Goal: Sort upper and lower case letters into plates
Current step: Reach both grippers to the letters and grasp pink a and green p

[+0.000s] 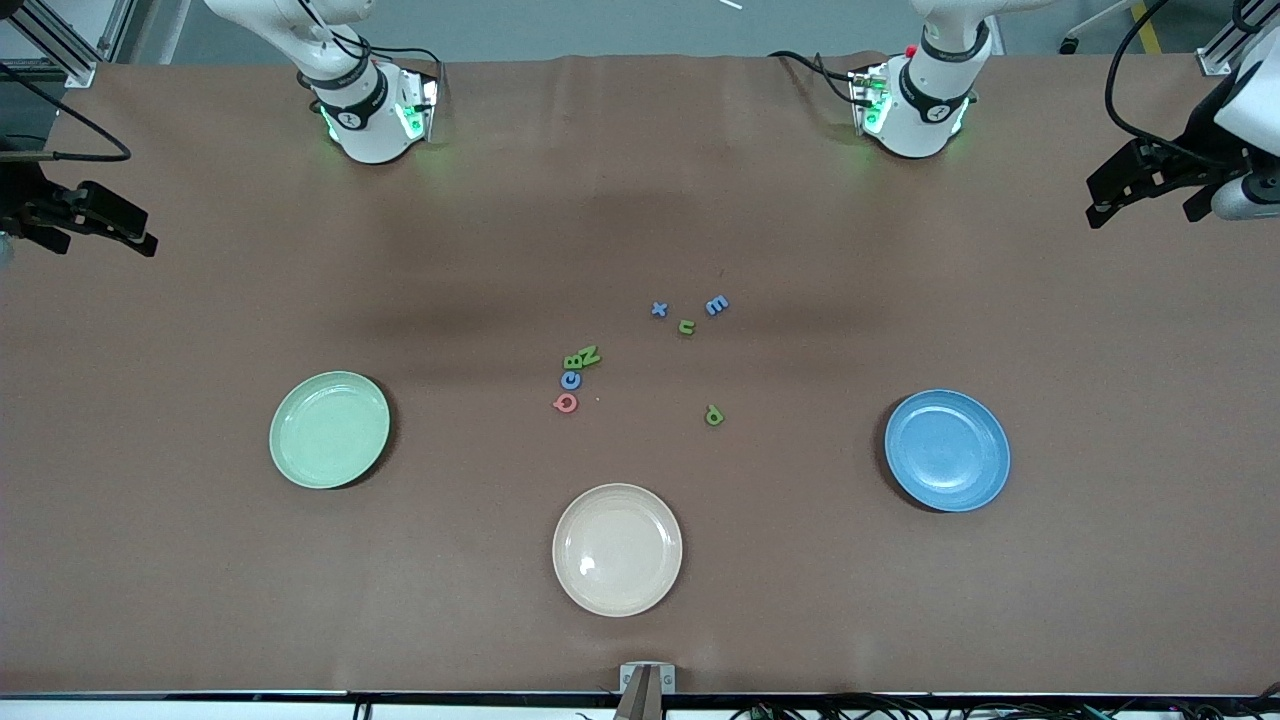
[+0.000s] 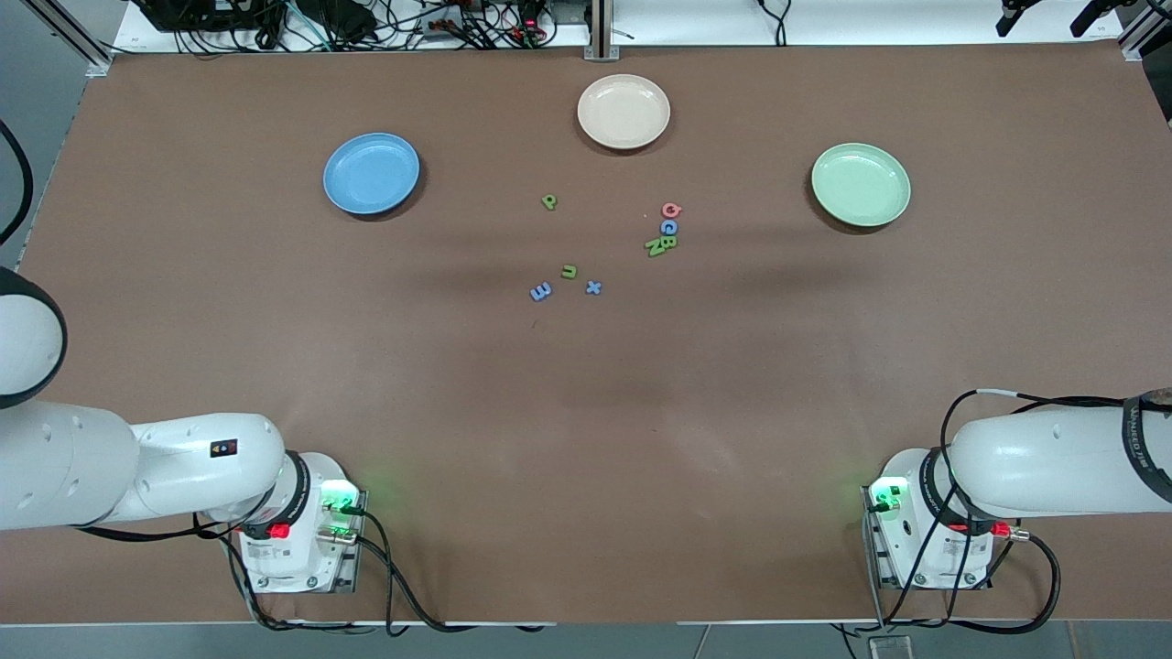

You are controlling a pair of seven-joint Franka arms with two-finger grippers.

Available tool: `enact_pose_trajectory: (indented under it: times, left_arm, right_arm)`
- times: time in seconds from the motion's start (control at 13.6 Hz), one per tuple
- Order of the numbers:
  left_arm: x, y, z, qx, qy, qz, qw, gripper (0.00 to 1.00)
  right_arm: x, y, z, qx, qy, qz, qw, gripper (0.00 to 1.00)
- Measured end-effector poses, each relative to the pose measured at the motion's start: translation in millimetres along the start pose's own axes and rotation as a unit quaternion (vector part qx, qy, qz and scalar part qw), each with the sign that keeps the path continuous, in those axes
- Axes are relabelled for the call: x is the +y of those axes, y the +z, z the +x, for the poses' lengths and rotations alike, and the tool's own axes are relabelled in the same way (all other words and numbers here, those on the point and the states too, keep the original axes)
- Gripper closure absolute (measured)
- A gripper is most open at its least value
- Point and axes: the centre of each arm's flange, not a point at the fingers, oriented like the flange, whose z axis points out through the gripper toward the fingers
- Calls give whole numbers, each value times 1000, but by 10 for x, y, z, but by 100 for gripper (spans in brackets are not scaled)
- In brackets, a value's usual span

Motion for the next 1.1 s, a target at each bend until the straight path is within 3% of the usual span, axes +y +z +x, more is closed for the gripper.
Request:
enact_pose_trajectory:
  times: [0.37,0.59,0.81,0.95,1.1]
  left_arm:
    - [25,5,-4,-1,3,0,1000,0]
    - [205,185,101,-20,17,-27,999,0]
    - [811,710,371,-42,25,-39,998,0]
    - [1283,1202,572,-49,-3,-50,998,0]
    - [1779,1824,718,-54,-46,-37,997,0]
  right_arm:
    - [-1,1,-1,-1,1,0,1000,0]
    - [0,3,-2,-1,1,0,1000,0]
    - [7,2,-7,-3,2,0,1000,0]
    - [6,-8,-8,-2,2,0,1000,0]
    - [11,12,11,-2,2,-1,1000,0]
